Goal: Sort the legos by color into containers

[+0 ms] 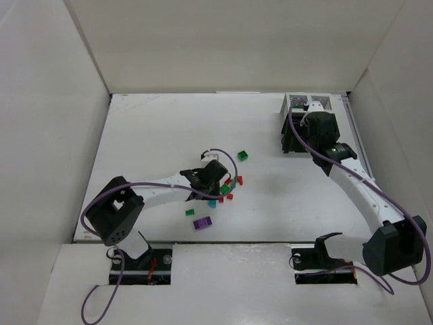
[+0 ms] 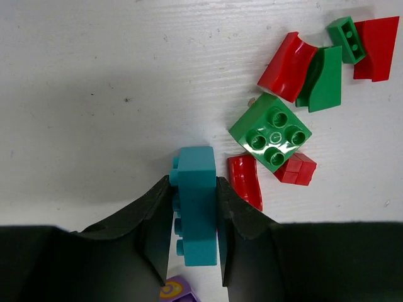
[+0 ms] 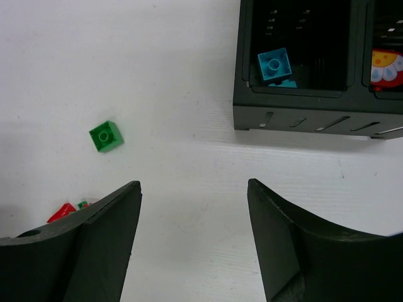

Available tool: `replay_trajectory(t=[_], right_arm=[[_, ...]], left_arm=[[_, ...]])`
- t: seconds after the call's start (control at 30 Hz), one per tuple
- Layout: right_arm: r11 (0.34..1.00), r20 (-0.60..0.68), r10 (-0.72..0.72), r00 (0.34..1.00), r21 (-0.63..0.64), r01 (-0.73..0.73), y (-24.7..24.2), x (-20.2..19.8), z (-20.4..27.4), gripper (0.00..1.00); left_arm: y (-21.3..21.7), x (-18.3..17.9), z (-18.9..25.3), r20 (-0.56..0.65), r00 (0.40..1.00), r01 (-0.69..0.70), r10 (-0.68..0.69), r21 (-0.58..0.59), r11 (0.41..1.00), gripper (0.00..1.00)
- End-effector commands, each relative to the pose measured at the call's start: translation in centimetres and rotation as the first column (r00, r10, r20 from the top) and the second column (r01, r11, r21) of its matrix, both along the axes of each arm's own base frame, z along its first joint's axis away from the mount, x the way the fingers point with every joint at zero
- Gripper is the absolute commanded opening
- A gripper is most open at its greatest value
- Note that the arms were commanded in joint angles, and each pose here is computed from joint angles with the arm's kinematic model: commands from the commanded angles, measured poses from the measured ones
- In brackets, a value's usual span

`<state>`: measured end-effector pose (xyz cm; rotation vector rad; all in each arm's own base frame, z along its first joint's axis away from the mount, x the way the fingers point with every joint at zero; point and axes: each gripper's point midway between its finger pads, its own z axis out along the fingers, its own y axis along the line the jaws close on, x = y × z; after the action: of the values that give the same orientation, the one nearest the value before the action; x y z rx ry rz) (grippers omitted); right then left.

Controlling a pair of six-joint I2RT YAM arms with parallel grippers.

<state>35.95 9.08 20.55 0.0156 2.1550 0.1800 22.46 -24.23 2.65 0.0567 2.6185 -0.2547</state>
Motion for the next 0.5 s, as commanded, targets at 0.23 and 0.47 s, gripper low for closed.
replay_trajectory(t=[0.23, 0.47], right_arm=[[0.998, 0.078, 0.057, 0.995, 0.019, -0.058, 1.0, -0.4, 2.0, 0.73], [0.787, 0.292, 0.573, 0.766, 0.068, -0.614, 9.3, -4.0, 6.8, 0.74]], left_arm=[[-1.0, 1.7, 5.8, 0.139, 0.99, 0.023, -0.012, -0.077, 0.997, 0.04], [-2.8, 3.6, 19.5, 0.563, 0.808, 0.348, -0.173, -0.22, 0.911, 0.0]])
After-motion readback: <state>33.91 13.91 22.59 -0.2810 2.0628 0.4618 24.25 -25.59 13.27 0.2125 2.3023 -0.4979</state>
